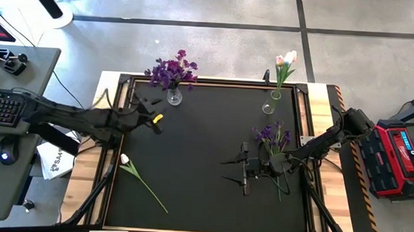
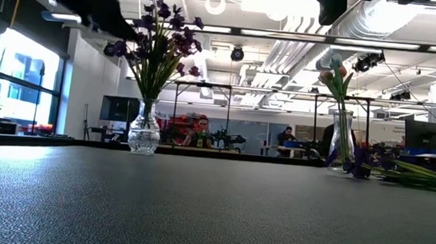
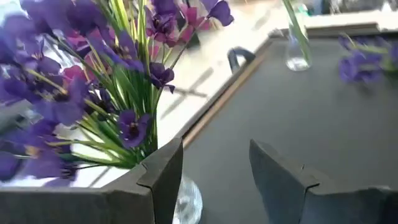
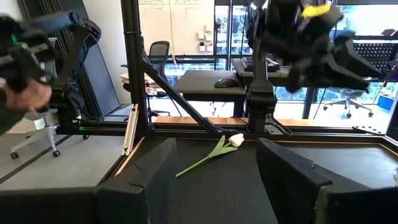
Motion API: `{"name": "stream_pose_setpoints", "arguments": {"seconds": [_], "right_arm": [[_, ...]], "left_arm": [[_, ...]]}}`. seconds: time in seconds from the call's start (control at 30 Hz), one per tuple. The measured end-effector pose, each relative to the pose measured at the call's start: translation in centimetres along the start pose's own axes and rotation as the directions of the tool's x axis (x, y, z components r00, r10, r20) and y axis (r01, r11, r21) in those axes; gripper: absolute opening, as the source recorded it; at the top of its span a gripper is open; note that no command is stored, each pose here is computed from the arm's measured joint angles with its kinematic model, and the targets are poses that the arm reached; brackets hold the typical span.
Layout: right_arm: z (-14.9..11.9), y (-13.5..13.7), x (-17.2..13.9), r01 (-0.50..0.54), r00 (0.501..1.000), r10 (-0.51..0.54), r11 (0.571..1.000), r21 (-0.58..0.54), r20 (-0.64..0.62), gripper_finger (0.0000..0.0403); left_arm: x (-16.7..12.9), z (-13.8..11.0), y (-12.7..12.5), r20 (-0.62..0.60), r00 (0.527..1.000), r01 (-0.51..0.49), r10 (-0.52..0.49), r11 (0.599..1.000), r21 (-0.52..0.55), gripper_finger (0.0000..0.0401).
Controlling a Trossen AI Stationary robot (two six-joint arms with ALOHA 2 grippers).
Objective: Sort flowers into vase by color
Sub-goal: Put the left violet flowers into the left transparent vase
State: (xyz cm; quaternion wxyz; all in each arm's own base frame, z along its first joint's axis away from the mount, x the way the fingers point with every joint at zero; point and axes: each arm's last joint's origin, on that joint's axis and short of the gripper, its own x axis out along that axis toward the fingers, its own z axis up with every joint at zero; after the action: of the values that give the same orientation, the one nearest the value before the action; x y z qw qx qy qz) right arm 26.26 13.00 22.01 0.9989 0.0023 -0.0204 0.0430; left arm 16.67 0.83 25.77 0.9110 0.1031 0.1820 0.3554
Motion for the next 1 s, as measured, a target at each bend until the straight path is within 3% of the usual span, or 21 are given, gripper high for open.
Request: {"name": "stream_pose_setpoints", "arguments": {"seconds": [0.2,0.37,0.67,1.0], "right_arm": [[0.0,0.0,0.0,0.001,1.000,-0.001,1.000,-0.007,0.000,0.0204],[0.0,-0.1,0.0,0.003,1.000,-0.003,1.000,-0.009,0.000,0.0204],[0.1,-0.4,0.2,0.016,1.000,-0.016,1.000,-0.006,0.008,0.0204],[0.1,-0.4,0.2,0.016,1.000,-0.016,1.000,0.002,0.007,0.0204]], "left_arm": [[2.0,-3.6,-0.6,0.208,0.968,-0.131,0.141,0.989,-0.065,0.0173],[2.9,-4.6,0.1,0.311,0.941,-0.124,0.135,0.991,-0.054,0.0191],[6.2,-4.4,1.5,0.235,0.949,-0.183,0.212,0.973,-0.140,0.0222],[8.4,-2.9,2.0,0.218,0.951,-0.183,0.220,0.967,-0.175,0.0172]]}}
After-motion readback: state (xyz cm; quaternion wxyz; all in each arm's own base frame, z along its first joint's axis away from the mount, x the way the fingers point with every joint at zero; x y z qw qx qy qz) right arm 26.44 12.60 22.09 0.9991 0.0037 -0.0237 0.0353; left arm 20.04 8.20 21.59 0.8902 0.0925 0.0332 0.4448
